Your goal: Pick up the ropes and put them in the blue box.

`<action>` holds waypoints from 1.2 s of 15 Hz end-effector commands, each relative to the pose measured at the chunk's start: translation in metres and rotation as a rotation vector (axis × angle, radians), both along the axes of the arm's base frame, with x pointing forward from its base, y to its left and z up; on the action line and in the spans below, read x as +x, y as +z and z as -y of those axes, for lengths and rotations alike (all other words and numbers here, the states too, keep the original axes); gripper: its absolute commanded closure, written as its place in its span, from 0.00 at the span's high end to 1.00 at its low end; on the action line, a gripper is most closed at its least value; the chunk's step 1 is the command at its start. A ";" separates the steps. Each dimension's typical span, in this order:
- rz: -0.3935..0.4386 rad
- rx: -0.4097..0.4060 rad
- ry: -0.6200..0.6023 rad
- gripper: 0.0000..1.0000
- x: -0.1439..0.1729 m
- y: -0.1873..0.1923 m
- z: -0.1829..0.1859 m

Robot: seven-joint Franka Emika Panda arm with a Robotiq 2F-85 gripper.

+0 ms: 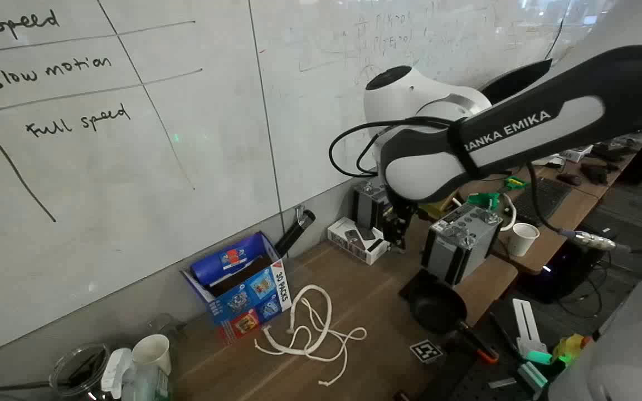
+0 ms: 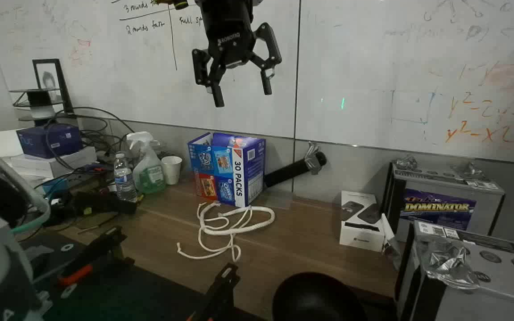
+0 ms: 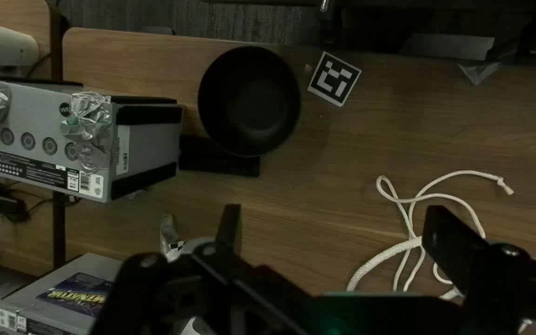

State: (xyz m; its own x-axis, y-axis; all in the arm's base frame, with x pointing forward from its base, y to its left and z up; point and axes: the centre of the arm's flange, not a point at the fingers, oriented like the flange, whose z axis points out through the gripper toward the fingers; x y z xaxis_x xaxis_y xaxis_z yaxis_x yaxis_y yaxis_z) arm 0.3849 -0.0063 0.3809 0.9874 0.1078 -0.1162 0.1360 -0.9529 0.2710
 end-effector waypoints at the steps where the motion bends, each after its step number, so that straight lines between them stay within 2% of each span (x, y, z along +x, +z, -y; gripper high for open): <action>1: 0.001 0.000 0.000 1.00 0.000 0.001 0.000; 7: -0.004 0.010 0.010 1.00 0.000 -0.006 0.000; 12: -0.046 0.079 0.088 1.00 -0.005 -0.068 -0.008; 18: -0.015 0.156 0.158 1.00 0.005 -0.158 -0.029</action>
State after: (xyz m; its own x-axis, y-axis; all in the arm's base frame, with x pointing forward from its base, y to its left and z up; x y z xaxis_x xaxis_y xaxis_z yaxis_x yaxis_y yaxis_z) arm 0.3749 0.0125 0.2684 0.9643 0.2332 -0.1252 0.2522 -0.9530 0.1678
